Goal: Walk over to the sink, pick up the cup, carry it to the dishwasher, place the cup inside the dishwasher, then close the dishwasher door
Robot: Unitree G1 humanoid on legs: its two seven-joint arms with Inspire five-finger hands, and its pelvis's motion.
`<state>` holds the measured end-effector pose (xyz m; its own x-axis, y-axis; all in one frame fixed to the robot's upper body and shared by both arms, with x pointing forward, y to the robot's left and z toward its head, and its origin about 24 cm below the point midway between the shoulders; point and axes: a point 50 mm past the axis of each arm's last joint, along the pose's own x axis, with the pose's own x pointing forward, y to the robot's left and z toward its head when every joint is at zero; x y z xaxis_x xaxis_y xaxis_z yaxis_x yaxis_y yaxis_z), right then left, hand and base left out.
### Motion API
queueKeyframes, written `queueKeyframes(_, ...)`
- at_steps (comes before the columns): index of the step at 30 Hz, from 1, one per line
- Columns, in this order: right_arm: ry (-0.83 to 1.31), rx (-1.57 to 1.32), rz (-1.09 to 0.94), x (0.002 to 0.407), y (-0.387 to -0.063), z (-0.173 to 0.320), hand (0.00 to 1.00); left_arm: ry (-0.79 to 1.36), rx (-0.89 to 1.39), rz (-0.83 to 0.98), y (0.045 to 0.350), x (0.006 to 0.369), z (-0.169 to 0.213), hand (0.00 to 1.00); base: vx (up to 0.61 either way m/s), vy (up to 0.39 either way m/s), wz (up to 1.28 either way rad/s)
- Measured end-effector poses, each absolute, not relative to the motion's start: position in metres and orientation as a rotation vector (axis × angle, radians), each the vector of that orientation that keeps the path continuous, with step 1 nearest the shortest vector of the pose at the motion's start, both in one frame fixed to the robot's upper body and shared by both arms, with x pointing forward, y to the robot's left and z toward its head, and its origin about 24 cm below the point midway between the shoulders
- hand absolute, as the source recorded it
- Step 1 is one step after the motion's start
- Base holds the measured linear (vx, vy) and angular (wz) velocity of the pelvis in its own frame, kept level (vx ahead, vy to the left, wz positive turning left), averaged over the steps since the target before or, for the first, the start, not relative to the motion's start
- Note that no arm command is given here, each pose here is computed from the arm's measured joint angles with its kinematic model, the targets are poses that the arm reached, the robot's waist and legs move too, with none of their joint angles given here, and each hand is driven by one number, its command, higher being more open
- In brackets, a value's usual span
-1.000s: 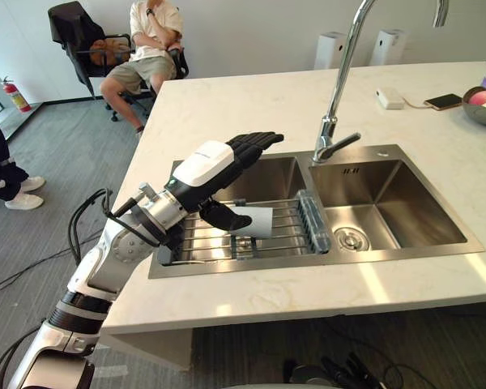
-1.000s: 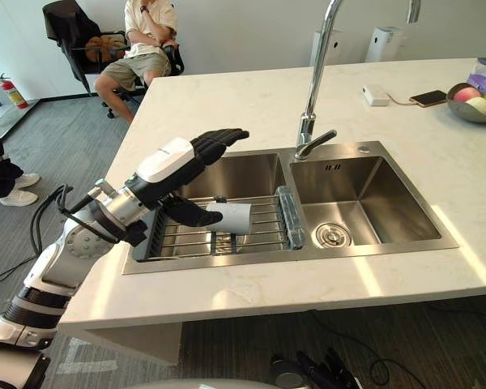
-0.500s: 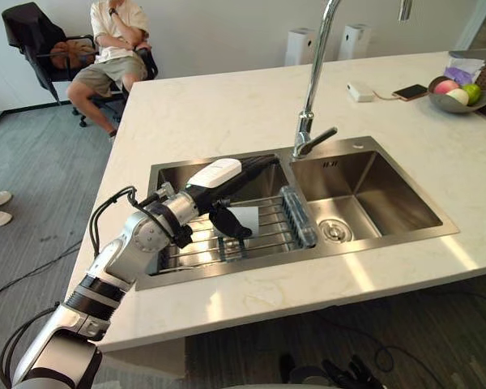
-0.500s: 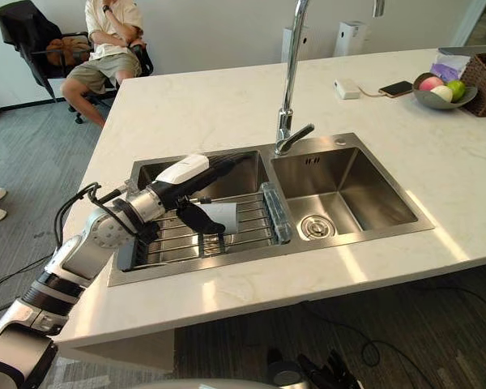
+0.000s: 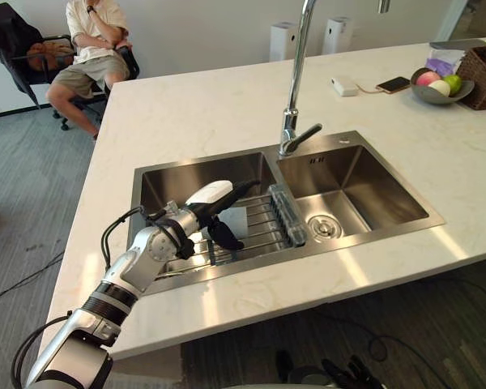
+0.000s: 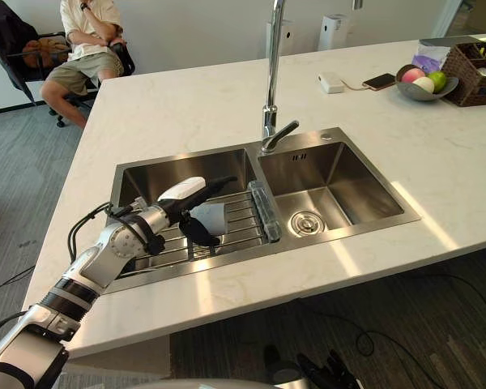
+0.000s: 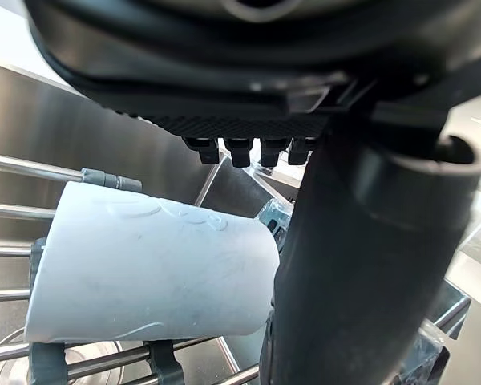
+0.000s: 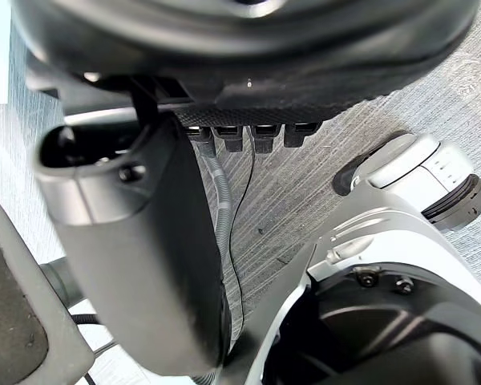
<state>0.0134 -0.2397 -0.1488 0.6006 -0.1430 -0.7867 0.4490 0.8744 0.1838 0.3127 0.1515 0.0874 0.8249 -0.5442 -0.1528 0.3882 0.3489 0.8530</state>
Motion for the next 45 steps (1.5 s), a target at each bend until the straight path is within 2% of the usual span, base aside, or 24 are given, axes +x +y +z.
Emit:
queueKeyframes(15,0.880,0.316,-0.347,0.018,-0.242,-0.148,1.00,-0.159,1.042,-0.518,0.143,0.301,0.057,1.00,-0.01,-0.006,0.00)
queueKeyframes(35,0.901,0.247,-0.301,0.022,-0.242,-0.148,1.00,-0.103,1.160,-0.376,0.149,0.311,0.046,1.00,0.00,0.000,0.00)
queueKeyframes(36,0.901,0.243,-0.298,0.023,-0.243,-0.148,1.00,-0.097,1.161,-0.376,0.149,0.312,0.046,0.00,0.00,0.000,0.00)
queueKeyframes(41,0.903,0.227,-0.277,0.025,-0.244,-0.147,1.00,-0.071,1.210,-0.398,0.150,0.317,0.049,0.00,0.00,0.000,0.00)
queueKeyframes(45,0.903,0.219,-0.262,0.027,-0.243,-0.146,1.00,-0.074,1.255,-0.346,0.156,0.331,0.062,0.00,0.00,0.000,0.00)
